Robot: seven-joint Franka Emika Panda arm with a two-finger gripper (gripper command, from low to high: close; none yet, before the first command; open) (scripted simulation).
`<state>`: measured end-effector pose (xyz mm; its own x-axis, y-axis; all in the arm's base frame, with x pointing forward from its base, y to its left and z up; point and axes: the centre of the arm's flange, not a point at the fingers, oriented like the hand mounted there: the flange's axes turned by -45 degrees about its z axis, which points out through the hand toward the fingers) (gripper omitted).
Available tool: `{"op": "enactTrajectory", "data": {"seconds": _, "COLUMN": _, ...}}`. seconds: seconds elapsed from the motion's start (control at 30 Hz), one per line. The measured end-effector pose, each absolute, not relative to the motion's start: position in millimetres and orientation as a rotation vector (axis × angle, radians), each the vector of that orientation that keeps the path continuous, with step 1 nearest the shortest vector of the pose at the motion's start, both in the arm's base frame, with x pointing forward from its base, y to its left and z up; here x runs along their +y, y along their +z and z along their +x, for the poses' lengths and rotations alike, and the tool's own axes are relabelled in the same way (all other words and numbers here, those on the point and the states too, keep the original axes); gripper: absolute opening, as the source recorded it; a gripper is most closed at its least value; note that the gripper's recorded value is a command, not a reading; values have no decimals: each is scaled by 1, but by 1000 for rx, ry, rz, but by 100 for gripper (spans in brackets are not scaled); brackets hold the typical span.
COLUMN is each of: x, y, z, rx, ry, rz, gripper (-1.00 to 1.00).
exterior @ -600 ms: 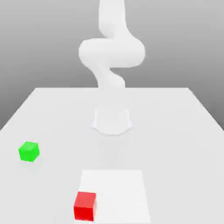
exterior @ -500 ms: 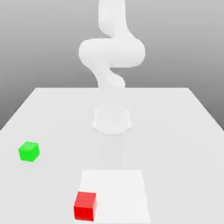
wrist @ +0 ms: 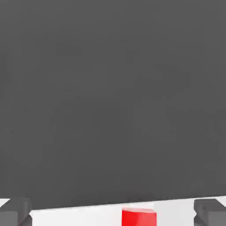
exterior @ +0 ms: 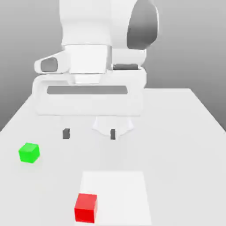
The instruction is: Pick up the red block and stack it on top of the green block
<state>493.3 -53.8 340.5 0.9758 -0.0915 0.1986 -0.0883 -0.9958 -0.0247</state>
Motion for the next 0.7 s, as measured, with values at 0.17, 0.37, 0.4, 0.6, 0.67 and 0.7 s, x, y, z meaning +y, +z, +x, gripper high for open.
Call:
{"op": "enactTrajectory", "data": {"seconds": 0.17, "x": -66, "y": 246, "z": 479, "rx": 172, "ry": -88, "rz": -3130, "gripper": 0}}
{"op": "enactTrajectory", "data": {"seconds": 0.37, "x": -70, "y": 158, "z": 470, "rx": 181, "ry": -2, "rz": -3137, "gripper": 0}}
{"op": "enactTrajectory", "data": {"seconds": 0.4, "x": -70, "y": 149, "z": 469, "rx": 181, "ry": -1, "rz": -3136, "gripper": -100}}
{"op": "enactTrajectory", "data": {"seconds": 0.6, "x": -70, "y": 145, "z": 469, "rx": 182, "ry": 0, "rz": -3137, "gripper": -100}}
{"op": "enactTrajectory", "data": {"seconds": 0.67, "x": -70, "y": 157, "z": 470, "rx": 181, "ry": 0, "rz": -3137, "gripper": -100}}
{"op": "enactTrajectory", "data": {"seconds": 0.7, "x": -70, "y": 168, "z": 470, "rx": 181, "ry": 0, "rz": -3137, "gripper": -100}}
